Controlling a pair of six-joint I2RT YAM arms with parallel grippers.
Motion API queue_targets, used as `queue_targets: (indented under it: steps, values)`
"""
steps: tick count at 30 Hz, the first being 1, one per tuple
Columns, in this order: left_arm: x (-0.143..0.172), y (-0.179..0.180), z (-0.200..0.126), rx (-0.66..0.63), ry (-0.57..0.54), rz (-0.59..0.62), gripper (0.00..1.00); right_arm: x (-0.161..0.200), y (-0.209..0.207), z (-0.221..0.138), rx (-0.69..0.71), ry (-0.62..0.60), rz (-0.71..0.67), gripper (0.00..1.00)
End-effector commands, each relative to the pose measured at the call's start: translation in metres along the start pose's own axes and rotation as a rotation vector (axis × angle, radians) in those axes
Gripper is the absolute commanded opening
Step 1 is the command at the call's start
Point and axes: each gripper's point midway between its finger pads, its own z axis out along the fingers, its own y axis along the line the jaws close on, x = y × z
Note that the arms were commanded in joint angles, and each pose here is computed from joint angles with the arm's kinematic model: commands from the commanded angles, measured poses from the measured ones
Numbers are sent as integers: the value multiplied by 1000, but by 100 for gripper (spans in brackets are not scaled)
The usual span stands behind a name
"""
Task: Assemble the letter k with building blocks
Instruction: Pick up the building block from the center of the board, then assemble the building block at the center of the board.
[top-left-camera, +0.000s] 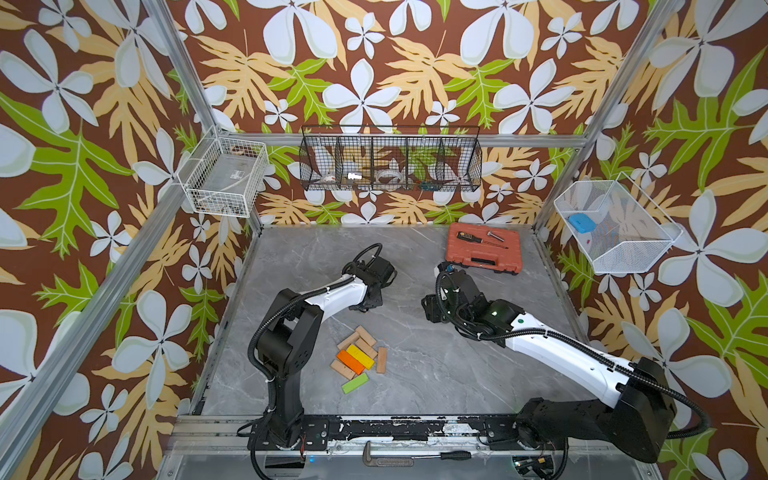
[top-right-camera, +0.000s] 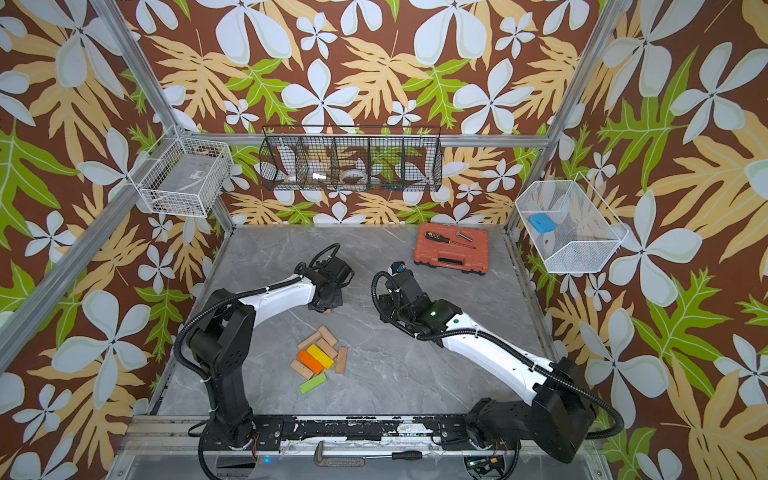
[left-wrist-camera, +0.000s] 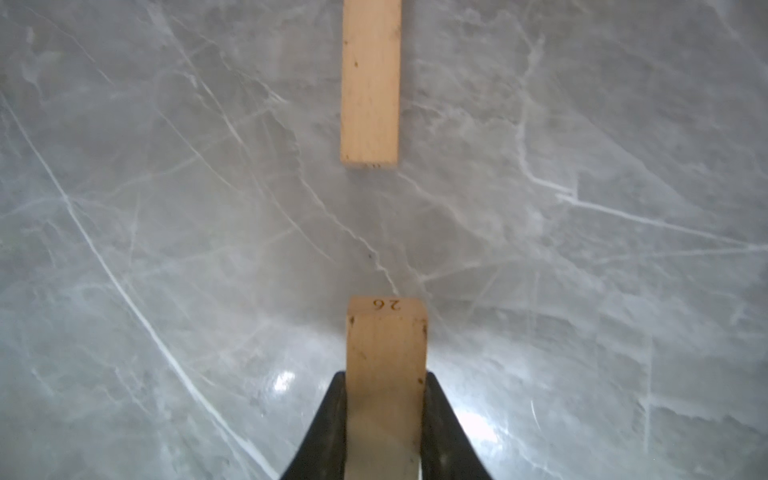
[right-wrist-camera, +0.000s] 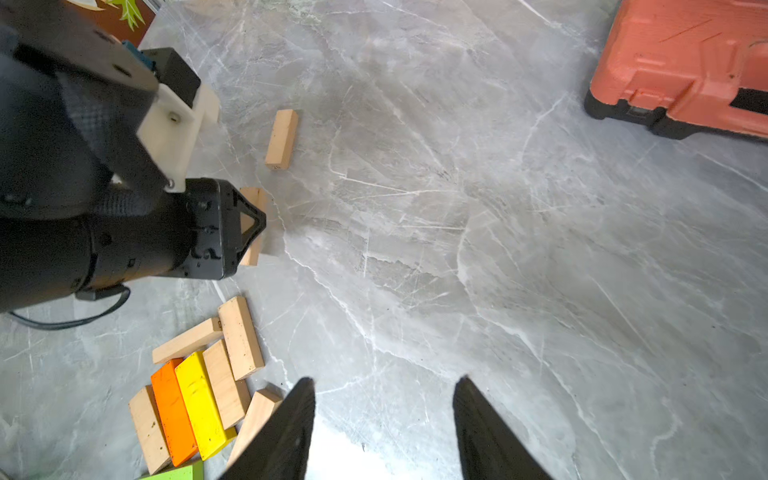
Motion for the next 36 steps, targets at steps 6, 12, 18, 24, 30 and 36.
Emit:
queue_targets:
  steps: [6, 12, 18, 24, 30, 36]
  values:
    - [-25, 6, 29, 1, 11, -22, 10, -5, 6, 0, -30, -16, 23, 57]
    - [-23, 2, 44, 22, 52, -20, 11, -5, 5, 1, -23, -15, 25, 57]
    - [-18, 5, 44, 15, 63, -13, 12, -5, 4, 3, -15, -13, 29, 57]
    - [-14, 11, 47, -10, 66, -10, 25, -6, 6, 6, -18, -10, 29, 57]
    - [-14, 10, 48, -10, 67, -8, 28, -5, 5, 5, -16, -8, 29, 57]
    - [-18, 12, 47, -20, 53, 9, 28, -4, 5, 6, -16, -9, 36, 57]
